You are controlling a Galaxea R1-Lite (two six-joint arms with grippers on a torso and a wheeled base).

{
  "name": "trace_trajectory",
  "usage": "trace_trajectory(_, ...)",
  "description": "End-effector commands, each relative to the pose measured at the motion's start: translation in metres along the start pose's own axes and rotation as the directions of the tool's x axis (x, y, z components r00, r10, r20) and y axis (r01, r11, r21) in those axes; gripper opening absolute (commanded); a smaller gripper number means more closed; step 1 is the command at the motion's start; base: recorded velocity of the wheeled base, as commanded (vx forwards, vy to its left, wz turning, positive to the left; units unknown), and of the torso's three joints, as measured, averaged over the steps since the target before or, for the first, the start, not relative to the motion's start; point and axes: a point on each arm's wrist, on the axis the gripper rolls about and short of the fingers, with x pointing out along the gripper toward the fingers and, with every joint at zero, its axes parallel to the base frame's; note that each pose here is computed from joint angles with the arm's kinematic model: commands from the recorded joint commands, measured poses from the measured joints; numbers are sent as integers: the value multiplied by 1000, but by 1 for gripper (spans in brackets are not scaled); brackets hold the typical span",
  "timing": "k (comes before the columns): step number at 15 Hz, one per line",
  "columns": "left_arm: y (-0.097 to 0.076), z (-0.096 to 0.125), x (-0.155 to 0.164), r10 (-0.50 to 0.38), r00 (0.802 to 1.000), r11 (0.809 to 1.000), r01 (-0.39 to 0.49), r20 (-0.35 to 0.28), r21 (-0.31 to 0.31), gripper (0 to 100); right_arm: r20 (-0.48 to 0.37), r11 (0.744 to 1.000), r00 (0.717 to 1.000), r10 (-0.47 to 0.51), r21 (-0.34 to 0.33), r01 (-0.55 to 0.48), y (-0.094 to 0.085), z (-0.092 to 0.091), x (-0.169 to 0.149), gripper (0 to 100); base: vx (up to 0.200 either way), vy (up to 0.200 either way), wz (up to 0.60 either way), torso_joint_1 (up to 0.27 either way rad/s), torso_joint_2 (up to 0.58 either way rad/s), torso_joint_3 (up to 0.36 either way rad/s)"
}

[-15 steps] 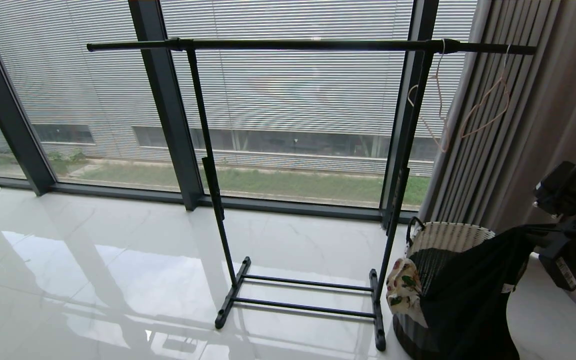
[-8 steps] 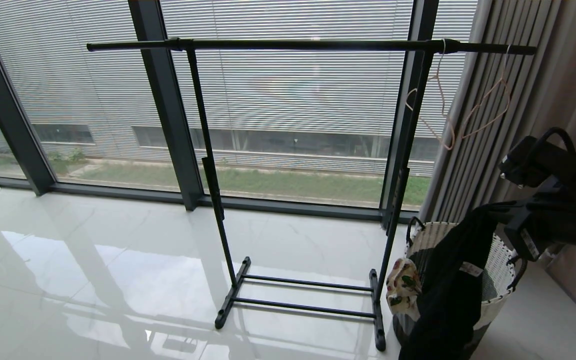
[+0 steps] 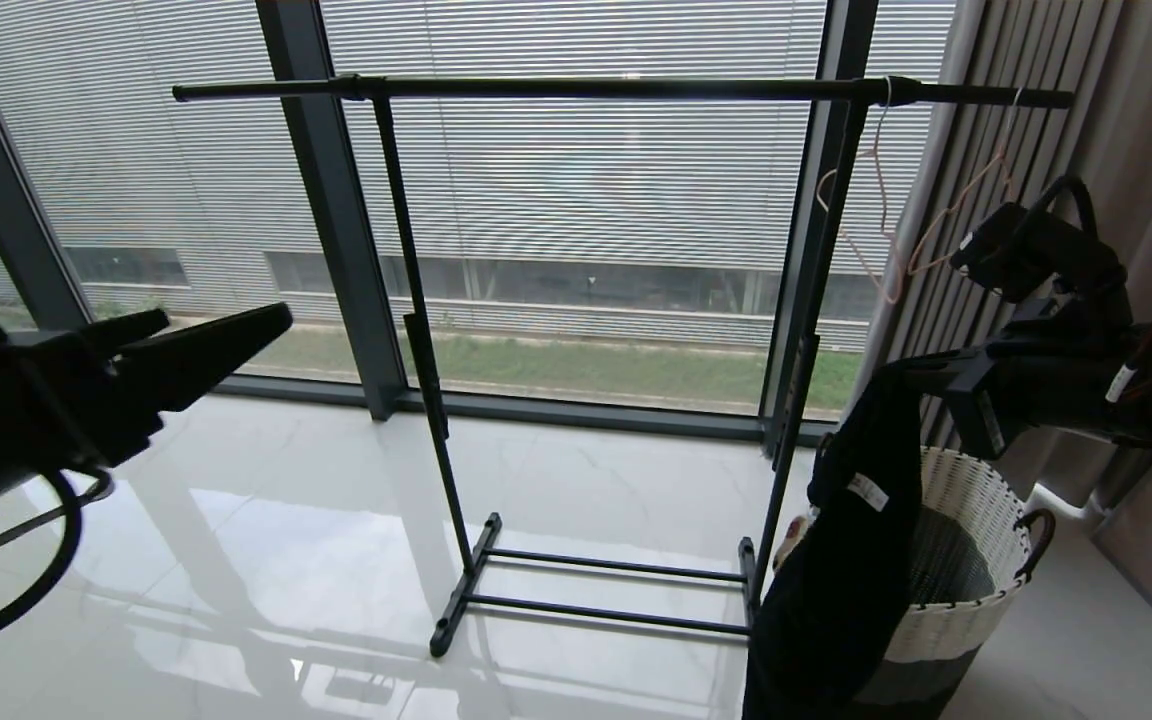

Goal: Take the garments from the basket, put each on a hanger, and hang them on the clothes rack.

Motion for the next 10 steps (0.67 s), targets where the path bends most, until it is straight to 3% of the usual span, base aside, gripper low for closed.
trace_trajectory(1,-87,-35,131,-274,936,961,274,-219,-33,100,12,1000,1000,25,-6,-25,5,6,6,0,0,0,0,0,0,0)
trace_trajectory(4,-138,-77,147,-380,858,922,381,-344,-69,100,18,999,999,36,-8,-36,8,8,6,0,0,0,0,0,0,0)
trace_trajectory(6,-163,-92,150,-428,821,902,417,-379,-114,100,32,998,998,62,-10,-62,9,9,5,0,0,0,0,0,0,0)
trace_trajectory(8,-175,-107,160,-437,800,896,430,-411,-114,100,36,997,996,77,-10,-77,10,9,4,0,0,0,0,0,0,0)
trace_trajectory(10,-175,-125,177,-415,793,905,411,-446,-112,100,44,995,994,99,-15,-99,12,10,4,0,0,0,0,0,0,0)
